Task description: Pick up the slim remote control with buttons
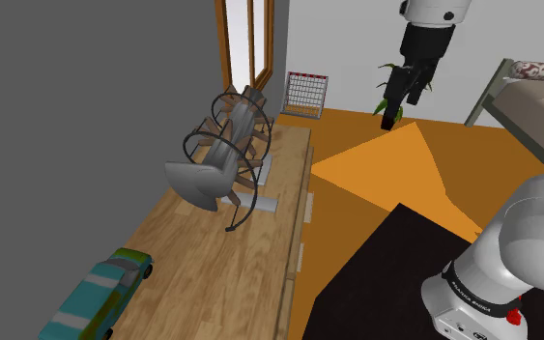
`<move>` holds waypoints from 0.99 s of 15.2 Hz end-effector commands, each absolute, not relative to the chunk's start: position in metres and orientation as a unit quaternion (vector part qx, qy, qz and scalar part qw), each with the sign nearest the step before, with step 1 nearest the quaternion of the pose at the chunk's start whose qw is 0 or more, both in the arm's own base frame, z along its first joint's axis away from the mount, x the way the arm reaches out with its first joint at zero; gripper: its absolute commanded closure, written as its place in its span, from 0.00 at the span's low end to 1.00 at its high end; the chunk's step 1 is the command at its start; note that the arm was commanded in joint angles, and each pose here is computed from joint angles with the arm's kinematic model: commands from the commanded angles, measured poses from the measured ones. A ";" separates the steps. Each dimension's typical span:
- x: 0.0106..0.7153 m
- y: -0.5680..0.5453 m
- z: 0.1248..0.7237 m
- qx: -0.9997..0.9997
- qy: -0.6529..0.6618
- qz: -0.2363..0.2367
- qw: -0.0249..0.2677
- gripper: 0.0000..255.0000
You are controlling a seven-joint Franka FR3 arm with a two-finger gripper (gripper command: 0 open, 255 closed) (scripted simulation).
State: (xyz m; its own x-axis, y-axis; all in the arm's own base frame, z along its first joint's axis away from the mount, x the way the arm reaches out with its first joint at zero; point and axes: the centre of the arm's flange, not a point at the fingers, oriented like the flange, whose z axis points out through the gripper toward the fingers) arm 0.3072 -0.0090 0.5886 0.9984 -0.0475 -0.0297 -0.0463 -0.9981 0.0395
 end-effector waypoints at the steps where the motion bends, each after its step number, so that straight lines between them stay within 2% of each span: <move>1: 0.307 -0.009 0.589 0.999 -0.023 -0.015 0.019 0.00; 15: 0.419 0.024 0.448 0.998 0.056 -0.008 0.012 0.00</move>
State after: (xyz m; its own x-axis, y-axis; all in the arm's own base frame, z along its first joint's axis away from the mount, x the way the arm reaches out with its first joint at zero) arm 0.4094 0.0205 0.4590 0.9948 0.1001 -0.0210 0.1006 -0.9946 0.0246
